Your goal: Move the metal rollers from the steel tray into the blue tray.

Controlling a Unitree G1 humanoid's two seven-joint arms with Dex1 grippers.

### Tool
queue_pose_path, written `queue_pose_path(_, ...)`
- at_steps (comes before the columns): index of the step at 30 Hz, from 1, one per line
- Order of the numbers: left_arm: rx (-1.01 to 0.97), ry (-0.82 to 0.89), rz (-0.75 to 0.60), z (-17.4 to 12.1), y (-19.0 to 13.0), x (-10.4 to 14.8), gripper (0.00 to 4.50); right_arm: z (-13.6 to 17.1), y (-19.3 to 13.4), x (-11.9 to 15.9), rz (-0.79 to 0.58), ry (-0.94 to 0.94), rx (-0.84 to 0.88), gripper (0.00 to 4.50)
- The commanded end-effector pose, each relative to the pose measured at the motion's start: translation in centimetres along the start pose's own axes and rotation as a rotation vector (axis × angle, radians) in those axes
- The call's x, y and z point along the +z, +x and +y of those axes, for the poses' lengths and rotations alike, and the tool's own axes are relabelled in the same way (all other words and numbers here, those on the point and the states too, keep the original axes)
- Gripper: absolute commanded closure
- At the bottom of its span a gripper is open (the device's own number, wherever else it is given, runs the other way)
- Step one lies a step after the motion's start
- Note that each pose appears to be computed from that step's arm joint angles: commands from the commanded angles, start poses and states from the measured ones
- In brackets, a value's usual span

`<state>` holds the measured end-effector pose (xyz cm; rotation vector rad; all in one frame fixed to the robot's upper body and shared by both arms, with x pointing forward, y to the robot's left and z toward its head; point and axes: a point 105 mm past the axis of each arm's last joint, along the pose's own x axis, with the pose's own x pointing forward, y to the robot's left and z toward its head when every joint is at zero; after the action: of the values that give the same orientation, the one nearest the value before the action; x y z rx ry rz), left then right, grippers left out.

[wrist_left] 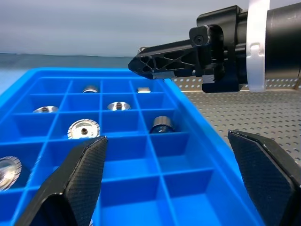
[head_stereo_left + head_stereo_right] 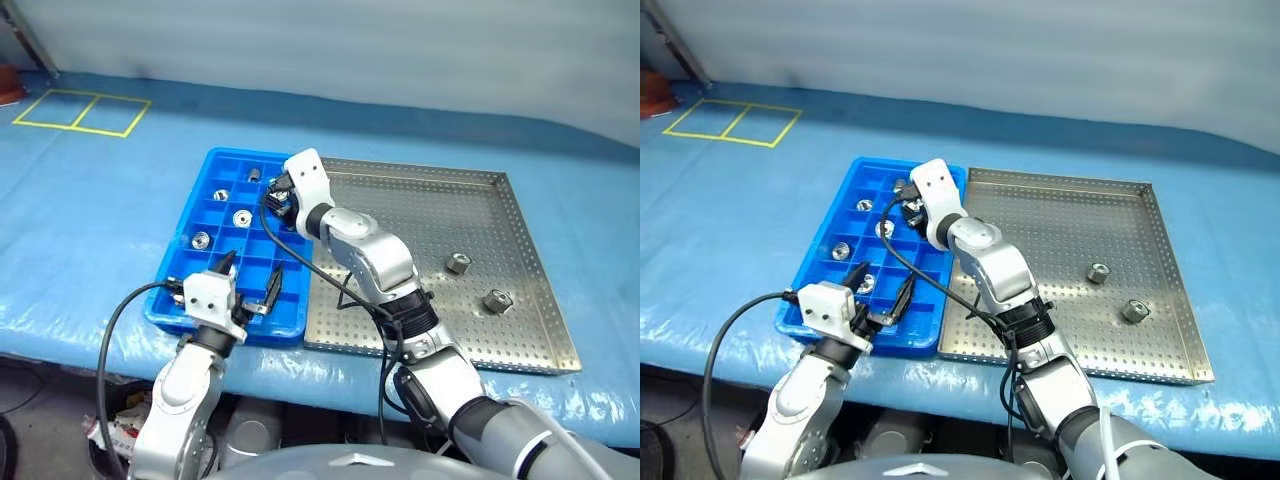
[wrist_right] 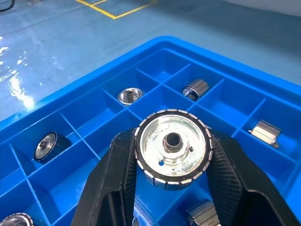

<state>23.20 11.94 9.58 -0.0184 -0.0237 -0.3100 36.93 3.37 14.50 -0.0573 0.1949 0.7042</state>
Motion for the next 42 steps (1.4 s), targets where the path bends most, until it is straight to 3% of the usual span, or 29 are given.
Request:
queue_pose_path(1, 0.01, -0.002, -0.084, -0.1, -0.4, 2.1, 0.0, 0.6, -0.4, 0.2, -0.023, -0.012, 0.035, 2.79)
queue_pose_path(10, 0.007, -0.027, -0.078, -0.2, -0.7, 1.9, 0.0, 2.1, -2.2, -3.6, 0.081, 0.01, 0.104, 2.79)
queue_pose_path(15, 0.0, -0.03, -0.072, -0.2, -0.7, 1.7, 0.0, 2.3, -2.4, -4.0, 0.089, 0.016, 0.115, 2.79)
queue_pose_path(23, -0.048, -0.038, -0.064, -0.4, -0.5, 1.2, 0.0, 1.3, -2.7, -2.8, 0.035, 0.058, 0.069, 0.12)
queue_pose_path(24, -0.055, -0.038, -0.064, -0.5, -0.5, 1.1, 0.0, 1.1, -2.7, -2.7, 0.031, 0.06, 0.061, 0.06)
queue_pose_path(35, -0.105, -0.046, -0.062, -0.5, 0.1, 0.5, 0.0, -1.1, -4.0, -1.7, -0.022, 0.092, -0.023, 0.06)
queue_pose_path(38, -0.109, -0.046, -0.061, -0.4, 0.2, 0.4, 0.0, 0.0, -4.2, -1.2, -0.048, 0.094, 0.033, 0.61)
queue_pose_path(42, -0.108, -0.044, -0.059, -0.3, 0.2, 0.3, 0.0, 1.0, -4.1, -0.7, -0.063, 0.085, 0.069, 1.91)
